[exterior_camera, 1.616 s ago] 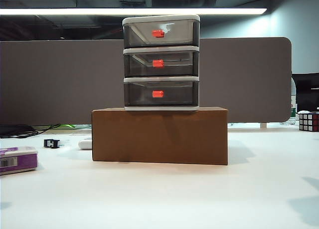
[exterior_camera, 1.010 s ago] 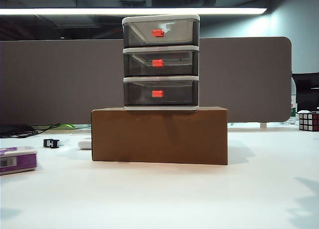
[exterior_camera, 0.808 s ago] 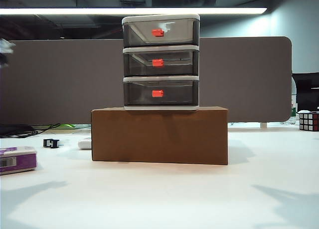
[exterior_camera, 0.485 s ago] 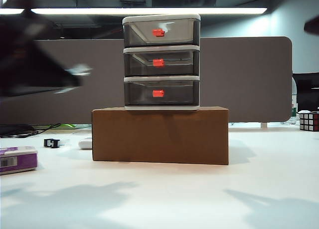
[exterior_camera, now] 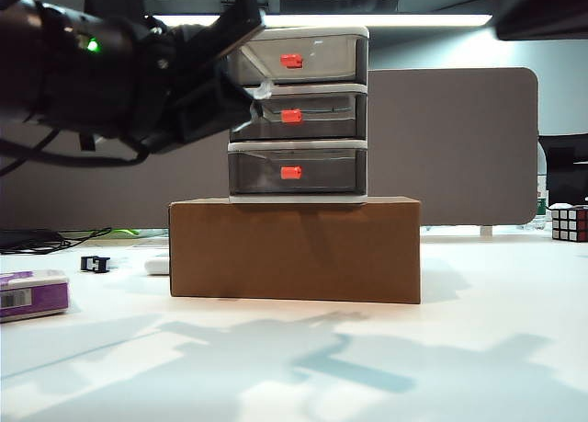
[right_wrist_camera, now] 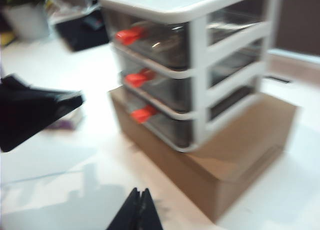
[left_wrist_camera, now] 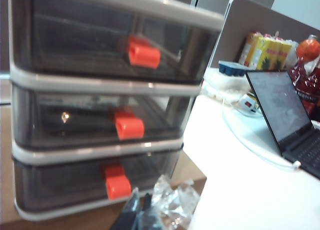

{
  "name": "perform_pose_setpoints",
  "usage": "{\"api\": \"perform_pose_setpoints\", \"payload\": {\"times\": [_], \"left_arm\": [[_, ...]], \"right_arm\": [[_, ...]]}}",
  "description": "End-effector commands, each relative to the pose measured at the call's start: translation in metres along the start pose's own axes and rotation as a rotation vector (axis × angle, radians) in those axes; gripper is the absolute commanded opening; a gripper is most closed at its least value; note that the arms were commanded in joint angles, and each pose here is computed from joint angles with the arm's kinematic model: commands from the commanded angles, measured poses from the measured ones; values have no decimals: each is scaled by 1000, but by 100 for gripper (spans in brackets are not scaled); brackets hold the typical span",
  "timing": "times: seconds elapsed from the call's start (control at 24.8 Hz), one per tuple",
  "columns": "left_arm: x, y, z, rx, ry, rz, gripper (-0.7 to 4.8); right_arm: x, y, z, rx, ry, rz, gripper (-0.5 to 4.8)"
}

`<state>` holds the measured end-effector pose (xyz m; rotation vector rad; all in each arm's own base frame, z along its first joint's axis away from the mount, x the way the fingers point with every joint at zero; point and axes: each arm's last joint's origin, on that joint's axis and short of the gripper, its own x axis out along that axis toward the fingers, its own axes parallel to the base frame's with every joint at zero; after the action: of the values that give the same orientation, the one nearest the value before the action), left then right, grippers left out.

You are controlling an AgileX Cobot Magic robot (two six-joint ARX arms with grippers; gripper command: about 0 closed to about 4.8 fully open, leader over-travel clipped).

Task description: Open the second layer of the drawer on the table, pick up a pack of napkins on the table and put it in, and finally close the drawer.

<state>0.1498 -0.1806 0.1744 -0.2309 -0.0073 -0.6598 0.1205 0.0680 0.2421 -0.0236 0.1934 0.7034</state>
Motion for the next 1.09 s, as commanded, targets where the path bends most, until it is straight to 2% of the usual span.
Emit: {"api": "perform_pose_setpoints", "payload": {"times": [0.04, 0.12, 0.16, 0.2, 0.28, 0.4, 0.53, 0.89, 1.09], "left_arm": [[5, 2, 5, 40, -43, 129, 47], [8, -1, 8, 37, -46, 118, 98], [8, -4, 9, 34, -52, 120, 98], [11, -10, 9, 31, -57, 170, 97], [17, -24, 8, 84, -29, 263, 97], [29, -34, 1, 125, -1, 317, 97], [36, -35, -5, 135, 7, 367, 97], [46, -39, -9, 154, 14, 356, 100], [46, -39, -6, 140, -8, 349, 160]], "right_arm": [[29, -5, 27, -33, 56, 88, -5], [53, -9, 42, -49, 92, 182, -5], [65, -10, 49, -40, 105, 232, -5], [76, -12, 55, -34, 114, 261, -5], [94, -16, 65, -32, 119, 284, -5], [115, -20, 74, -23, 113, 365, -5], [118, -19, 78, -28, 105, 373, -5], [118, -19, 79, -48, 98, 374, -5], [118, -19, 79, -50, 98, 374, -5]]}}
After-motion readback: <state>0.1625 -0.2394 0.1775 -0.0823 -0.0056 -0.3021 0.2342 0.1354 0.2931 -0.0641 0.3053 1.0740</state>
